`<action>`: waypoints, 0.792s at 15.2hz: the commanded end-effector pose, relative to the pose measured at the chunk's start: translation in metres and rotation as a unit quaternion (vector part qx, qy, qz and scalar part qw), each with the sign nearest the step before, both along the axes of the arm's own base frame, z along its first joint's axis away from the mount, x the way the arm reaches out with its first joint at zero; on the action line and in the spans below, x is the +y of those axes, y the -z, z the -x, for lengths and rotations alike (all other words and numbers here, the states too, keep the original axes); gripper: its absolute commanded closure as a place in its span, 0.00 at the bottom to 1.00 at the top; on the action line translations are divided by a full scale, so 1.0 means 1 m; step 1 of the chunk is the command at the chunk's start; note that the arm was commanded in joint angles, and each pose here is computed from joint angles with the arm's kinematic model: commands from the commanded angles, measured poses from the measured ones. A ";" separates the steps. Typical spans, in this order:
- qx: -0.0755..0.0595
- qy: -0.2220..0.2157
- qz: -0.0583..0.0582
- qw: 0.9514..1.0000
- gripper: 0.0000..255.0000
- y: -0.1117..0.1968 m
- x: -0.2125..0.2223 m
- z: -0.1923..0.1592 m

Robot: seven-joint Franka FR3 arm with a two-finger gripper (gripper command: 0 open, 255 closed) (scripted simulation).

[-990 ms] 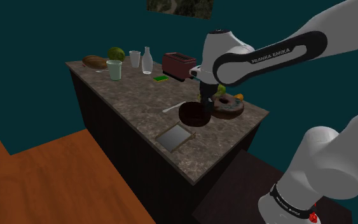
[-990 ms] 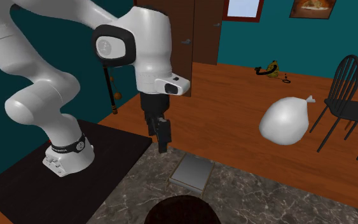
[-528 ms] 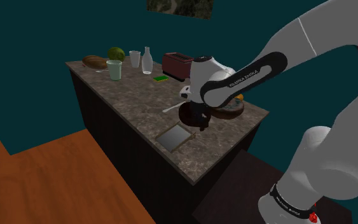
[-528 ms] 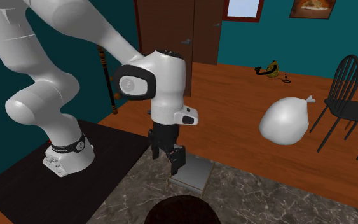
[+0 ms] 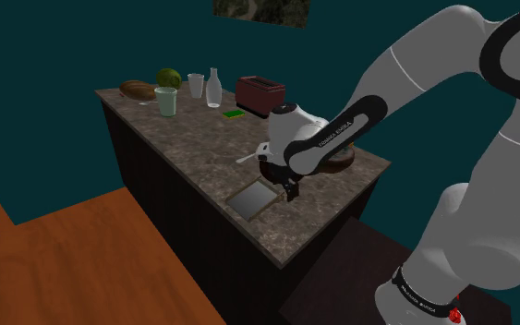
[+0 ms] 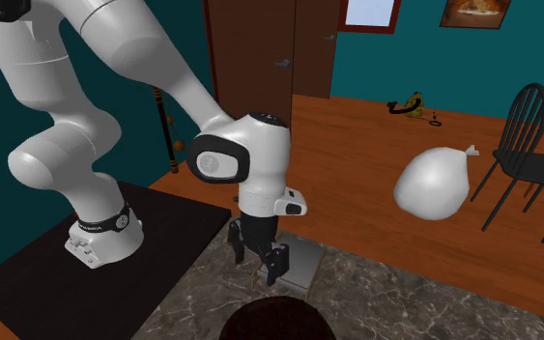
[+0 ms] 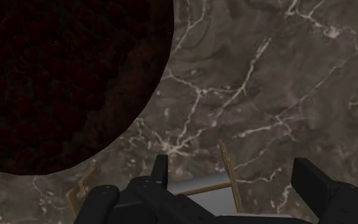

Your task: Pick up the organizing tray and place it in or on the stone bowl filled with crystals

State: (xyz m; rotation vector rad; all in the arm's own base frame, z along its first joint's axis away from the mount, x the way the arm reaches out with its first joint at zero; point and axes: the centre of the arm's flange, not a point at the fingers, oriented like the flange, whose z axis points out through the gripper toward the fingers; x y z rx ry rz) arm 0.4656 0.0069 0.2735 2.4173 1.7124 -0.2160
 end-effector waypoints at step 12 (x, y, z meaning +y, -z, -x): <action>0.000 -0.001 0.000 1.000 1.00 0.019 -0.003 0.001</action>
